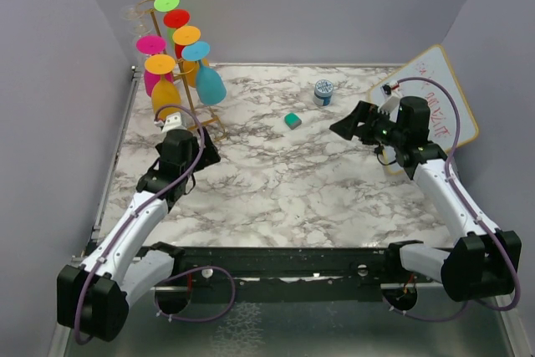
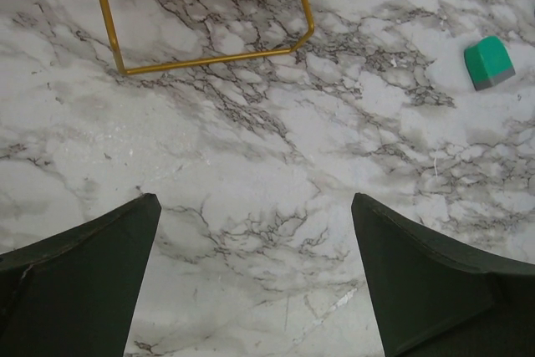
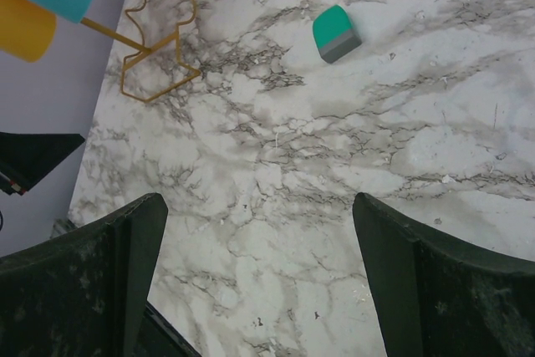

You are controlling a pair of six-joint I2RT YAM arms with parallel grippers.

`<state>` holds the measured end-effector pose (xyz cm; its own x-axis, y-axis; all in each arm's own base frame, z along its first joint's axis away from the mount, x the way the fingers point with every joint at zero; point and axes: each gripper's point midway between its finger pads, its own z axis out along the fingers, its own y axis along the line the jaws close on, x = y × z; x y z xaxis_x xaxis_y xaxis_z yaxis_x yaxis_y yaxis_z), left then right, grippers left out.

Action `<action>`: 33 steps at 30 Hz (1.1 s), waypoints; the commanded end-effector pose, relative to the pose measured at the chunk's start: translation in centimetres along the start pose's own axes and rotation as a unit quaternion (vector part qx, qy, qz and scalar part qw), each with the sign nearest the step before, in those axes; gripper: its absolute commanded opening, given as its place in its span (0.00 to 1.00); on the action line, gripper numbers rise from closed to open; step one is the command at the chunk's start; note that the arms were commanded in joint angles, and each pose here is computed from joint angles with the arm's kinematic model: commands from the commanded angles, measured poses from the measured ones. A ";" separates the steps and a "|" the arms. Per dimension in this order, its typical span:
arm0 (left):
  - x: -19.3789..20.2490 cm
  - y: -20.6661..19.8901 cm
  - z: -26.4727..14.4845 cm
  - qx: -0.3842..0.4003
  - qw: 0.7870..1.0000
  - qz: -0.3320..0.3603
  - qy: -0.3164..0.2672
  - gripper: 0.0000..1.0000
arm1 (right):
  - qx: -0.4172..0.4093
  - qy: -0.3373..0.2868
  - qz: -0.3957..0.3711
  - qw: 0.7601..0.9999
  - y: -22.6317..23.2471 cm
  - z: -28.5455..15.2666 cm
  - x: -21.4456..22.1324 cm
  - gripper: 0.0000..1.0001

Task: Take the wine glass off the wine glass rack
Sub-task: Move the wine rack to the center of the board.

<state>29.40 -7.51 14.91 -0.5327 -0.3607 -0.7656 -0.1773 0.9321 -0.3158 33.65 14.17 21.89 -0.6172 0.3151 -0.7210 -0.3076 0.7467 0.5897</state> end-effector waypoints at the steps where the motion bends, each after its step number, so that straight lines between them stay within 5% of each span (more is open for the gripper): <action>1: -2.3 -0.6 0.8 0.016 0.997 -0.014 -0.070 0.99 | -0.010 -0.002 0.007 1.000 0.2 -0.1 0.2 1.00; 14: -3.2 -0.5 4.2 0.015 0.991 0.021 -0.131 0.99 | -0.004 -0.001 0.012 1.000 0.4 -0.6 0.3 1.00; 26: -2.5 -3.4 6.9 0.072 0.990 0.063 -0.106 0.99 | 0.018 -0.001 0.015 1.000 -0.2 -0.8 0.2 1.00; 33: -0.6 -5.4 10.8 0.093 0.993 0.062 -0.041 0.94 | 0.013 0.006 0.034 0.999 0.1 -0.5 0.1 1.00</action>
<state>37.89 -10.96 11.37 -0.4499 -0.2351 -0.8616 0.0125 0.9630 -0.2693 32.98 14.04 21.39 -0.6397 0.3372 -0.6907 -0.2680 0.7444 0.6116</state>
